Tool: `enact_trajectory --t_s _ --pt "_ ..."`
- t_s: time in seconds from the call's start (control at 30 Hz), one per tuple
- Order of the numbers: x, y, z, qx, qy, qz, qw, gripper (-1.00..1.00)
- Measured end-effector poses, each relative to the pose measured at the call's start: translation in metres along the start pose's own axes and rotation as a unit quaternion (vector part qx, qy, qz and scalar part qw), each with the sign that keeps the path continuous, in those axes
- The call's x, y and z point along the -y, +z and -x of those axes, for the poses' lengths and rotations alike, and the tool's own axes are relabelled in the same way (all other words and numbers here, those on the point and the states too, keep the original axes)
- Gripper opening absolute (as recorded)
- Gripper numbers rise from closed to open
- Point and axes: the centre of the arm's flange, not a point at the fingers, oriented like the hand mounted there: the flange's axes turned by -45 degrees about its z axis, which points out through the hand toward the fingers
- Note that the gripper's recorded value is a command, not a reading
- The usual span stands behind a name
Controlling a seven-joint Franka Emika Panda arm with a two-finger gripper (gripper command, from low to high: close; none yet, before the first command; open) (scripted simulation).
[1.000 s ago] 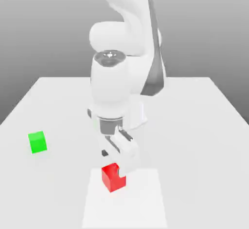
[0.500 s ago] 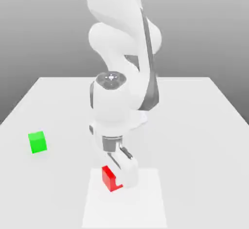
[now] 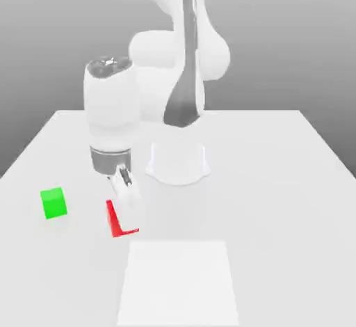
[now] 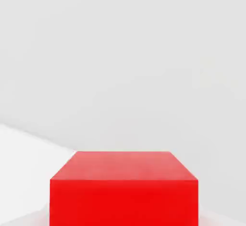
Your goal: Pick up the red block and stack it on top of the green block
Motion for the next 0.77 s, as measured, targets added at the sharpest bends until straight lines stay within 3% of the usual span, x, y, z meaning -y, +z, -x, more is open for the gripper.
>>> enact_trajectory --t_s 0.33,0.57,0.6,0.77 --pt "-0.159 -0.018 -0.105 0.005 0.232 -0.003 0.973 -1.0" --pt "-0.171 0.036 -0.11 0.005 0.248 -0.004 0.969 -1.0" --pt "-0.171 0.042 -0.109 0.005 0.248 -0.004 0.969 1.0" --pt "-0.172 0.042 -0.109 0.005 0.249 -0.004 0.968 1.0"
